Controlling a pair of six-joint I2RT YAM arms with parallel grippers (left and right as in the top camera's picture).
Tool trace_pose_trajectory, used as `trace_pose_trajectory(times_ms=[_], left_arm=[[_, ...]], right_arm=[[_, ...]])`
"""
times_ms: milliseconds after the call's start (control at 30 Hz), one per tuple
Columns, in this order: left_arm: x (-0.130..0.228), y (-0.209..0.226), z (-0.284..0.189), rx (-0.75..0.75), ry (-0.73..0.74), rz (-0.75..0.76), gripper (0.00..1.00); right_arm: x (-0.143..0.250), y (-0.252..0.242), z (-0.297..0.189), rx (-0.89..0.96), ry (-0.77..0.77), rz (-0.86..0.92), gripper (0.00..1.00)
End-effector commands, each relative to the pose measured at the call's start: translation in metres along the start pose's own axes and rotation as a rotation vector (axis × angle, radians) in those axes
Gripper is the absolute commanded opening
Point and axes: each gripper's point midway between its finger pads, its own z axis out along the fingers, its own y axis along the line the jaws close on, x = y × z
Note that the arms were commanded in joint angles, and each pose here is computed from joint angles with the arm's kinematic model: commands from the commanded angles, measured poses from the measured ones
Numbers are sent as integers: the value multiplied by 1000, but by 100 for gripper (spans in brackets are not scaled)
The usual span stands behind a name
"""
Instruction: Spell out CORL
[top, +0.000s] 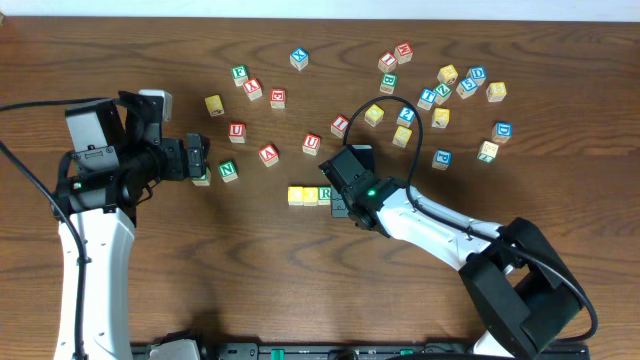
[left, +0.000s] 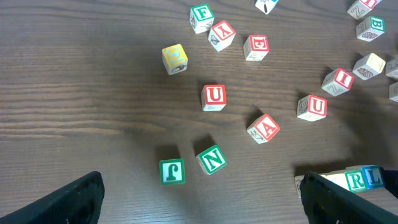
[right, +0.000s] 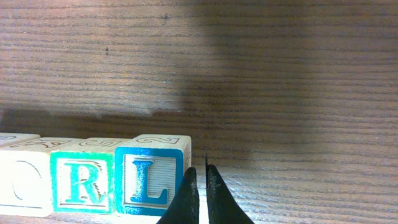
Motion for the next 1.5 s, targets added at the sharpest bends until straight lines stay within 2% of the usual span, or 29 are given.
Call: trace_pose_trajectory(times_ms=[0, 200, 433, 600, 667, 700, 767, 800, 833, 867, 900, 1067, 1467], left_arm=[[0, 2, 0, -4, 1, 7, 99], [0, 2, 0, -4, 1, 7, 99], [0, 2, 0, -4, 1, 7, 99], [0, 2, 0, -4, 1, 7, 99], [0, 2, 0, -4, 1, 7, 99], [0, 2, 0, -4, 1, 7, 99], [0, 2, 0, -4, 1, 7, 99], [0, 2, 0, -4, 1, 7, 99], [0, 2, 0, -4, 1, 7, 99], [0, 2, 0, -4, 1, 7, 99], [0, 2, 0, -4, 1, 7, 99], [0, 2, 0, -4, 1, 7, 99], [0, 2, 0, -4, 1, 7, 99]], right_arm=[[0, 3, -5, -11, -12, -14, 1], [-3, -5, -5, 33, -29, -17, 1], [-12, -54, -7, 225, -56, 5, 4], [-41, -90, -24, 275, -90, 34, 4], [-61, -96, -45, 257, -146, 30, 9], [-72, -97, -60, 241, -186, 22, 13], [-87, -96, -90, 212, -259, -7, 33], [-94, -95, -108, 195, -303, -30, 49], [-99, -95, -123, 182, -338, -44, 72], [-102, -95, -134, 171, -364, -45, 88], [-105, -95, -149, 157, -400, -39, 99], [-114, -97, -196, 104, -518, -2, 99], [-114, -98, -201, 99, -526, 1, 99]])
